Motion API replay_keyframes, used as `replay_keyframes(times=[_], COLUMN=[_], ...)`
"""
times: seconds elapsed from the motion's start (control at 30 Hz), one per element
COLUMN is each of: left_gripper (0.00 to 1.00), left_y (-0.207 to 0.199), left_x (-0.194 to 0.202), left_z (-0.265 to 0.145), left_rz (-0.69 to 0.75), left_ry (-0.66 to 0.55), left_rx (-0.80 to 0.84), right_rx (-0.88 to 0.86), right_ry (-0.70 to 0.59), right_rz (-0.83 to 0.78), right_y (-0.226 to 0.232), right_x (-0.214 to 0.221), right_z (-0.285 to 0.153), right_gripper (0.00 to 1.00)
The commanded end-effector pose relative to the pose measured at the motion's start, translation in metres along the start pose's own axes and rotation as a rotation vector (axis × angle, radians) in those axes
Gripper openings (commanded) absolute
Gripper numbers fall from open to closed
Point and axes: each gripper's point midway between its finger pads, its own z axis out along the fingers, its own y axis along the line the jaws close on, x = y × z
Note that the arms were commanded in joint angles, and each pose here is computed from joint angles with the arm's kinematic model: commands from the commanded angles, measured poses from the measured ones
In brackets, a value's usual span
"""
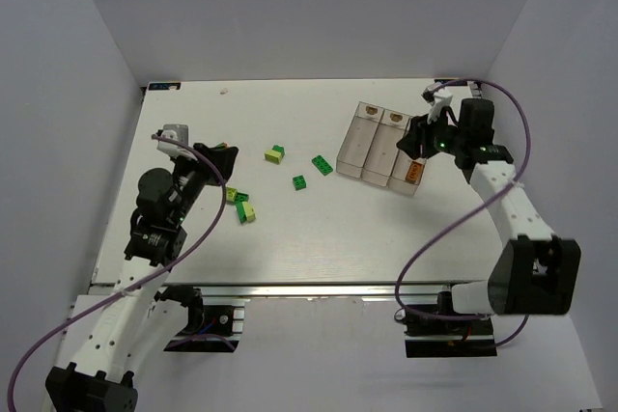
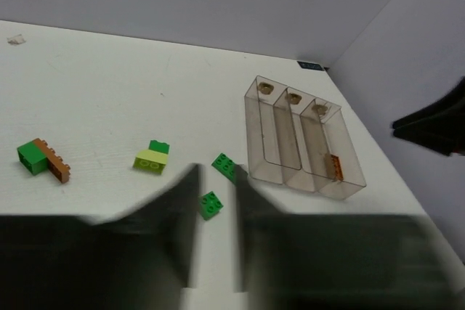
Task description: Sort the legos into containers by color
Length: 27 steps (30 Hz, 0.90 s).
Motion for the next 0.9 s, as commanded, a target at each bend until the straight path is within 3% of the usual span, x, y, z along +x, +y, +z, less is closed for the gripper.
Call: replay_keyframes(times=[0.0, 0.07, 0.1, 0.13, 0.17, 0.2, 0.23, 0.3, 0.33, 0.47, 0.67, 0.7, 0.87], left_gripper=[0.18, 0.0, 0.0, 0.0, 0.0, 0.0, 0.0, 0.22, 0.45, 0.79, 0.82, 0.8, 0.76], left_y=[0.004, 0.01, 0.019, 0.022, 0.029, 0.039, 0.045, 0.064, 0.076, 0.107, 0.138, 0.141, 0.176], left_x=[0.0, 0.005, 0.019, 0.019, 0.024, 0.035, 0.039, 0.047, 0.062, 0.088, 0.129, 0.119, 0.146], left_z=[0.005, 0.009, 0.013, 0.016, 0.018, 0.023, 0.026, 0.031, 0.036, 0.052, 0.084, 0.096, 0.104], left_rz=[0.004, -0.019, -0.028, -0.026, -0.025, -0.028, -0.029, -0.023, -0.026, -0.059, -0.106, -0.104, -0.002], left_ry=[0.011, 0.034, 0.086, 0.098, 0.118, 0.155, 0.174, 0.196, 0.245, 0.348, 0.48, 0.465, 0.591], left_rx=[-0.019, -0.054, -0.089, -0.104, -0.139, -0.176, -0.203, -0.289, -0.333, -0.458, -0.585, -0.611, -0.833], right_rx=[-0.277, -0.324, -0.346, -0.346, -0.349, -0.338, -0.27, -0.224, -0.213, -0.204, -0.139, -0.13, -0.124], right_ry=[-0.056, -0.075, -0.047, -0.055, -0.067, -0.051, -0.039, -0.025, -0.019, 0.003, 0.017, 0.019, 0.031], right_rz=[-0.039, -0.06, -0.035, -0.042, -0.067, -0.083, -0.12, -0.164, -0.168, -0.203, -0.285, -0.286, -0.285], right_y=[0.074, 0.093, 0.103, 0.106, 0.113, 0.113, 0.104, 0.098, 0.096, 0.1, 0.098, 0.096, 0.096], right_x=[-0.019, -0.018, 0.001, 0.006, 0.01, 0.023, 0.024, 0.026, 0.029, 0.03, 0.033, 0.033, 0.035], right_z=[-0.035, -0.048, -0.047, -0.046, -0.049, -0.046, -0.045, -0.047, -0.046, -0.044, -0.037, -0.036, -0.034], right_gripper=[0.31, 0.16, 0.06, 0.07, 0.1, 0.26, 0.35, 0.48, 0.5, 0.56, 0.59, 0.59, 0.59])
